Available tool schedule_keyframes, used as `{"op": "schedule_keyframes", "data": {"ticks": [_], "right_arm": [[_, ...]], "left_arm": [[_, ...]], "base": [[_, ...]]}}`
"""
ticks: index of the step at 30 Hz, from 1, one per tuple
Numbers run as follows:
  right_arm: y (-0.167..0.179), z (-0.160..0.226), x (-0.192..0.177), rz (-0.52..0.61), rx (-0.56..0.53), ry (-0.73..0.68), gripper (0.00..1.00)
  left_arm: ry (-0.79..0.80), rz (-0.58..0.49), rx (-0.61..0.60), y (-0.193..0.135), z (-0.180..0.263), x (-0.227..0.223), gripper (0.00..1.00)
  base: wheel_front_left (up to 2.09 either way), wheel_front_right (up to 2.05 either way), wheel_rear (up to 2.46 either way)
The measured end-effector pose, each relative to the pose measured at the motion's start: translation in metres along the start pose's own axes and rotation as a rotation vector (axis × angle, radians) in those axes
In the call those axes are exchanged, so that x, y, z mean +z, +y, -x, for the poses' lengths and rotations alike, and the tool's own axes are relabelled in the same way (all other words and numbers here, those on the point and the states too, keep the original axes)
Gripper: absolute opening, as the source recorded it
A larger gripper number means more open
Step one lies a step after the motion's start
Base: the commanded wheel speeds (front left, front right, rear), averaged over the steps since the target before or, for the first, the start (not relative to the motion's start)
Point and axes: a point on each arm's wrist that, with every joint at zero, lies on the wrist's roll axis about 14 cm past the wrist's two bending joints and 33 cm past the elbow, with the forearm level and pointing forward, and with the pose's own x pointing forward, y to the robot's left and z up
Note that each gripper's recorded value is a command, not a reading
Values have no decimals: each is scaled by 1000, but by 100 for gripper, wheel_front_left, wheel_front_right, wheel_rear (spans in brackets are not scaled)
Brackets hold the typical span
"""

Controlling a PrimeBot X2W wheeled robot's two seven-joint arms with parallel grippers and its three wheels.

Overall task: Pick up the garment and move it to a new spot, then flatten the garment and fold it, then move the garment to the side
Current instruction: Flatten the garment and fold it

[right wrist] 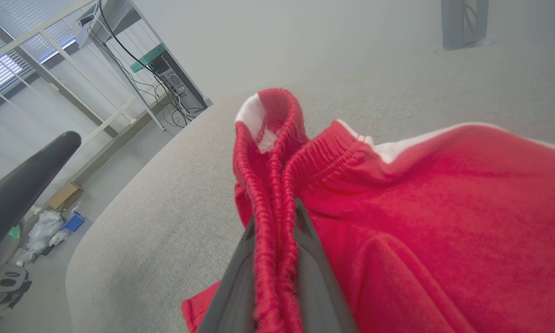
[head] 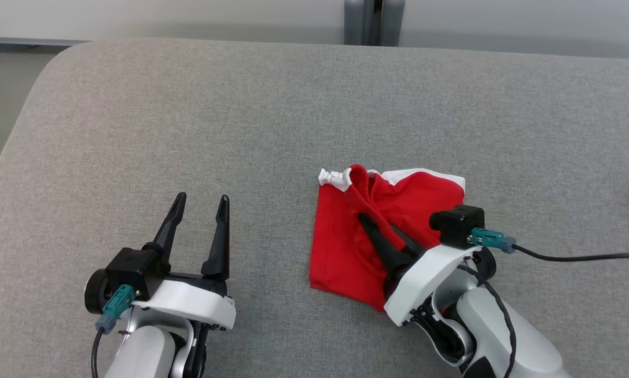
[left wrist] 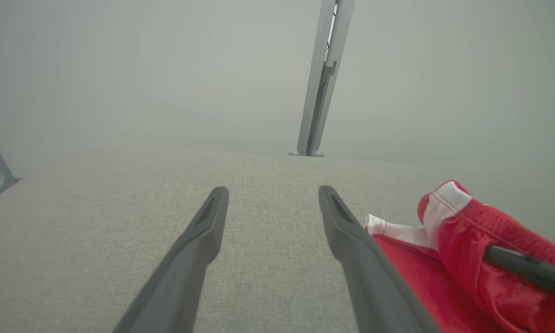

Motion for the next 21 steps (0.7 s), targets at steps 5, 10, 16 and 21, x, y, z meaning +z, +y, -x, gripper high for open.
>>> {"op": "schedule_keyframes", "data": {"ticks": [5, 10, 16, 21], "right_arm": [[11, -7, -9, -17, 45, 23, 100], [38, -9, -17, -30, 128, 54, 100], [60, -9, -12, 19, 198, 23, 100], [46, -7, 20, -20, 146, -99, 100]], "left_arm": [[8, -1, -9, -2, -3, -3, 100], [3, -3, -17, -5, -5, -2, 100], [-6, -4, -20, -5, -5, 1, 100], [-27, -11, -26, -6, -7, 7, 100]], "base": [[0, 0, 0], [0, 0, 0], [0, 0, 0], [0, 0, 0]]}}
